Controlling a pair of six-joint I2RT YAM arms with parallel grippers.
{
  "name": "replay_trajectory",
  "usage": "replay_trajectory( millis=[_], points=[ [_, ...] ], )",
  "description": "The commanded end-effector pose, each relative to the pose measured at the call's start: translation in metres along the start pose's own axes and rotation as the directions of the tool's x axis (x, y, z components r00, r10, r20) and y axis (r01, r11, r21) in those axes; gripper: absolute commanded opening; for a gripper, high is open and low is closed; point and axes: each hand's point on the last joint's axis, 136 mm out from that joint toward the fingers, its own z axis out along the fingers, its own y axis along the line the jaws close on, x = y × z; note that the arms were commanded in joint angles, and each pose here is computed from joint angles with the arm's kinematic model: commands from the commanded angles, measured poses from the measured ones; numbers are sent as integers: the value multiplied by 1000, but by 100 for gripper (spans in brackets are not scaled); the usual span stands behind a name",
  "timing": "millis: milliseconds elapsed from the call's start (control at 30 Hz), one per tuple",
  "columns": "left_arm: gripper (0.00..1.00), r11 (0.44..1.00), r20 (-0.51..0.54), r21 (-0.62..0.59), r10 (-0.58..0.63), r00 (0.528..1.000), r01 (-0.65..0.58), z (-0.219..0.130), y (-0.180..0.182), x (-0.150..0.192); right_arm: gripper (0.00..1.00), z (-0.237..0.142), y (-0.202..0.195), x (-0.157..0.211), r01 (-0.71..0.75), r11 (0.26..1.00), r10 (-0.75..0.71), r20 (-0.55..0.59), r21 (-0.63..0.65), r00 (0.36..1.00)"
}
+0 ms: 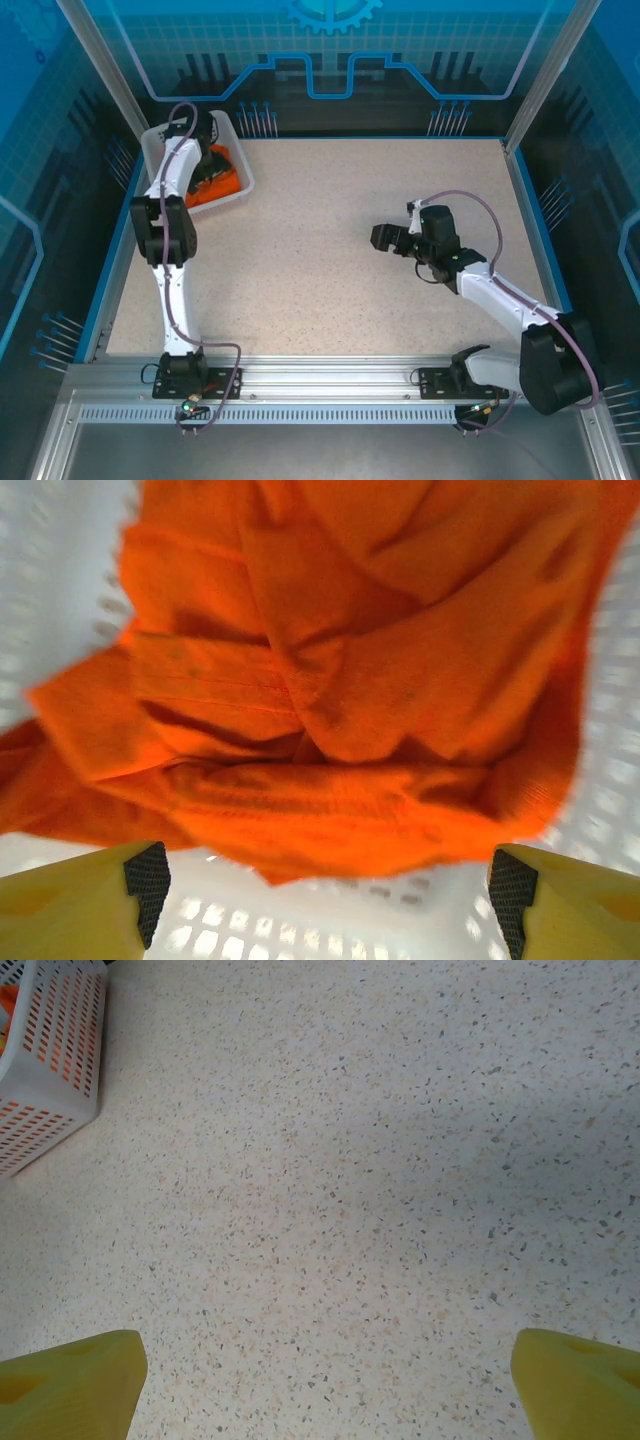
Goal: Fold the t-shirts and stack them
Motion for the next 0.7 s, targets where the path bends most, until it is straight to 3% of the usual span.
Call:
replay_trajectory(
  millis=[0, 133, 233, 367, 467, 633, 667],
  points=[
    [84, 983, -75, 88, -156, 985, 163, 7, -13, -6, 95, 2, 10, -6, 38, 999, -38, 13, -17, 999],
    [78, 981, -61, 49, -185, 981, 188, 36, -3, -20, 95, 3, 14, -4, 47, 999, -47, 5, -23, 999],
    [70, 992, -29, 1, -130, 991, 130, 50, 6, -30, 95, 4, 14, -4, 51, 999, -51, 2, -19, 999],
    [44, 992, 55, -107, -55, 997, 61, 56, 33, -51, 95, 4, 14, -4, 53, 998, -52, 4, -18, 999],
    [29, 982, 86, -171, -67, 994, 81, 57, 65, -69, 95, 4, 13, -4, 51, 999, -51, 6, -15, 999],
    [0, 977, 129, -180, -90, 988, 113, 46, 100, -98, 95, 5, 13, -4, 49, 999, -49, 8, -11, 999],
    [0, 977, 134, -175, -98, 986, 121, 44, 104, -102, 95, 5, 13, -5, 47, 999, -47, 9, -10, 999]
  ],
)
